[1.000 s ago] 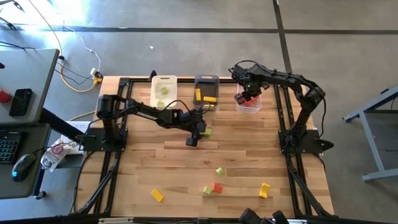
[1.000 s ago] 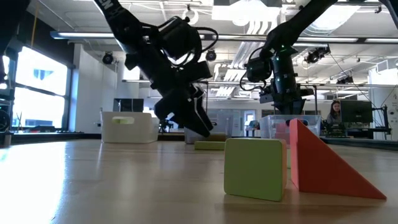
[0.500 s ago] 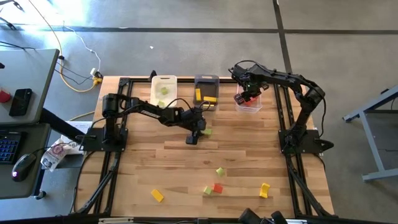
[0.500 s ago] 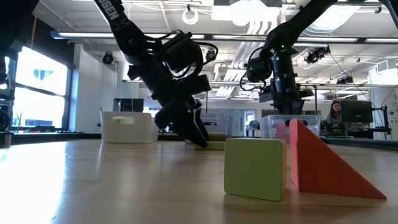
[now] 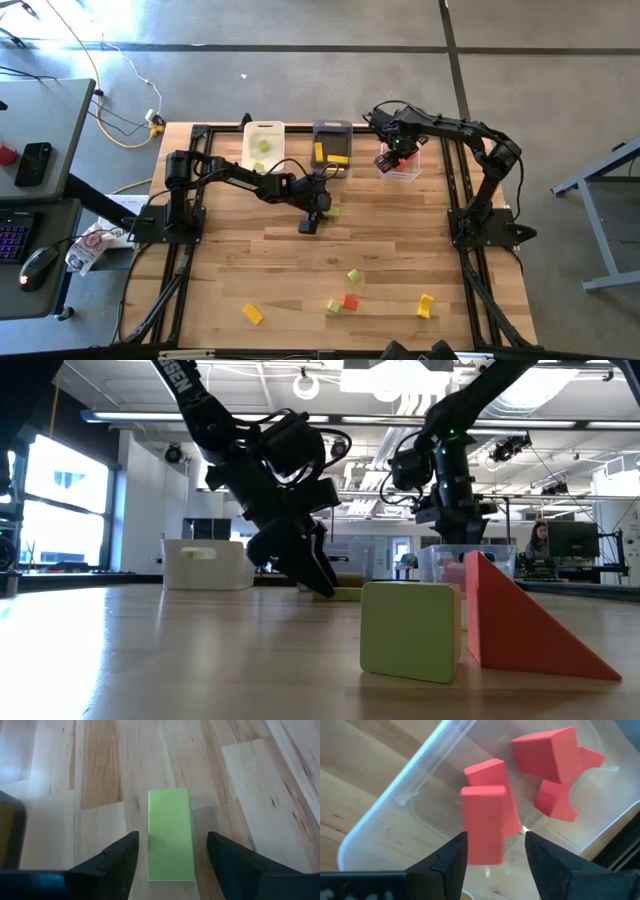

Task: Sort & place blocks by color
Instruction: Put the orange block into the transparent bin, then put the green block into the white bin

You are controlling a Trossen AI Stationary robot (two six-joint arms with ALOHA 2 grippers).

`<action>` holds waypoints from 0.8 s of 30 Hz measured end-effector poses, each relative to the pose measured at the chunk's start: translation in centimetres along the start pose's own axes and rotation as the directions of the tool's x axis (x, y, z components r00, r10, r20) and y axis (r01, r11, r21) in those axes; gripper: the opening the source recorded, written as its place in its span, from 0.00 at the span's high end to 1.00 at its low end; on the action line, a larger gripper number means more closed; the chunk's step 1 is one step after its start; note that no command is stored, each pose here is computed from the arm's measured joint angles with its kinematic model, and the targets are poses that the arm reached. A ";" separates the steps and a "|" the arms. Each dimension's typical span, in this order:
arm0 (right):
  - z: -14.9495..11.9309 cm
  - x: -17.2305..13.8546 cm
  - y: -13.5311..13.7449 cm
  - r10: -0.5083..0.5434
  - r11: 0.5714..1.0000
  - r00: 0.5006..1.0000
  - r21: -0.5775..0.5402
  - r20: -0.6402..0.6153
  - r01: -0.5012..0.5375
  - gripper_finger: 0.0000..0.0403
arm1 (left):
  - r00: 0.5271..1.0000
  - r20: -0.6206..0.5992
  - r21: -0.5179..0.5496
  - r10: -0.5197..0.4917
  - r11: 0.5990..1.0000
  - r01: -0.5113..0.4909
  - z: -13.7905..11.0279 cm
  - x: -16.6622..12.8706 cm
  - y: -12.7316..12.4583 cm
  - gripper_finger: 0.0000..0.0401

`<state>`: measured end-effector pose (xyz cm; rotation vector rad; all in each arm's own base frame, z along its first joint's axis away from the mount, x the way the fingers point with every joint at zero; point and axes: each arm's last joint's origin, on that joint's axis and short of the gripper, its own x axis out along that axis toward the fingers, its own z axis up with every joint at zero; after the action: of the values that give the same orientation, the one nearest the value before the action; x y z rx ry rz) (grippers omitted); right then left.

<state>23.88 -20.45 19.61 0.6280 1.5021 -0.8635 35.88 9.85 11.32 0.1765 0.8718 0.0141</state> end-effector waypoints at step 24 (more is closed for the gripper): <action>-3.7 -6.0 1.6 0.066 0.997 0.985 0.031 0.161 -0.072 0.52 | 0.999 -0.036 -0.007 -0.016 1.000 0.016 -0.3 -0.1 -0.1 0.76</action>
<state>23.73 -15.93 25.25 0.6199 1.3152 -0.8690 35.59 9.78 11.17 0.1637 0.9094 0.0050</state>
